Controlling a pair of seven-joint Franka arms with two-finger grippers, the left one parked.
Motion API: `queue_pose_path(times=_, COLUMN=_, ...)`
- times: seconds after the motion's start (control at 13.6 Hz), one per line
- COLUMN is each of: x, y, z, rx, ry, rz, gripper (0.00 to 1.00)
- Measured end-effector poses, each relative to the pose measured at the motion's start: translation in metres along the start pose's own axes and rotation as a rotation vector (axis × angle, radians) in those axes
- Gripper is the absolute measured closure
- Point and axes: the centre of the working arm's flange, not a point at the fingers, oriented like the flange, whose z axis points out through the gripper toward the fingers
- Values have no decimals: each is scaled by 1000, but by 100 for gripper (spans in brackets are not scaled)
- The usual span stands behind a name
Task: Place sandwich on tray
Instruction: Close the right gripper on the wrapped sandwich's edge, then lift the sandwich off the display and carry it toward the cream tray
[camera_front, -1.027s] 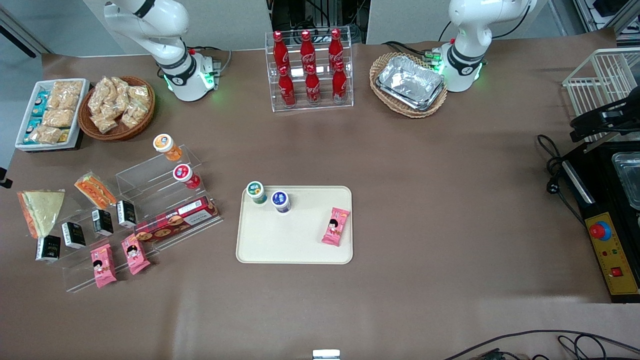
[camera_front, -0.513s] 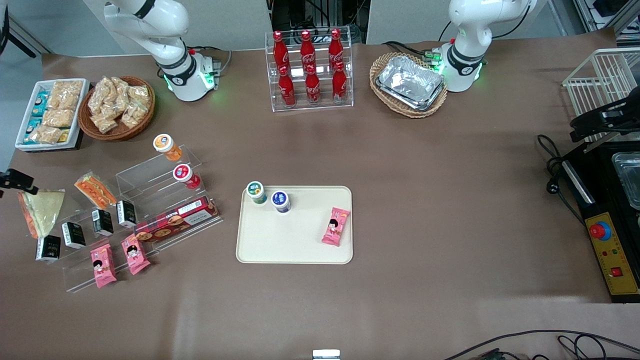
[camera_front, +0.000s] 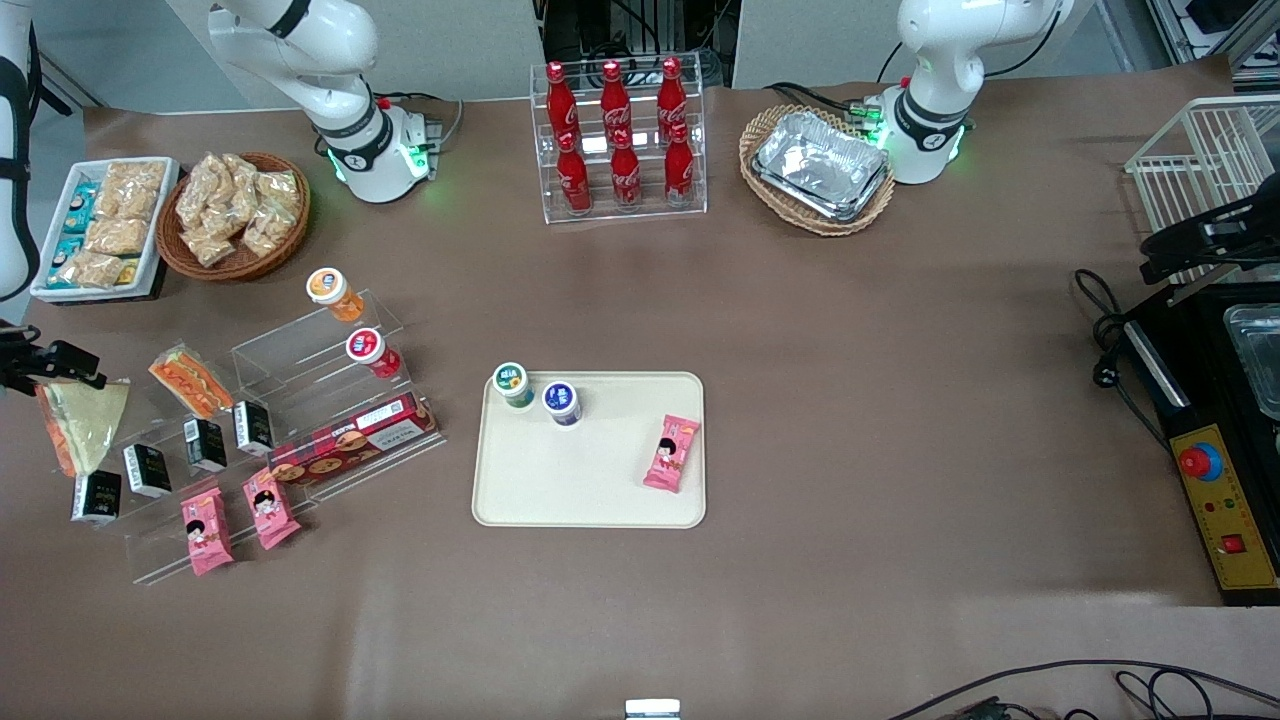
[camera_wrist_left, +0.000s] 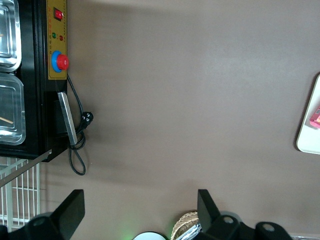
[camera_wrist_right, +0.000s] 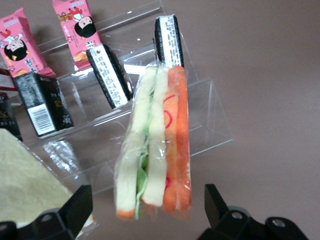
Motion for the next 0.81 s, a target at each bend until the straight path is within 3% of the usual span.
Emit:
queue_pose_path(times=0.15, x=1, y=1, z=6, rx=-3, ry=13, rz=9, gripper=7)
queue_pose_path(times=0.37, x=3, y=2, z=14, rx=2, ry=18, rz=20, gripper=41)
queue_pose_path(times=0.51, x=3, y=2, z=13, rx=4, ry=21, rz=23, gripper=58)
queue_pose_path(times=0.81, x=6, y=3, z=4, rx=0, ry=42, rz=24, gripper=73)
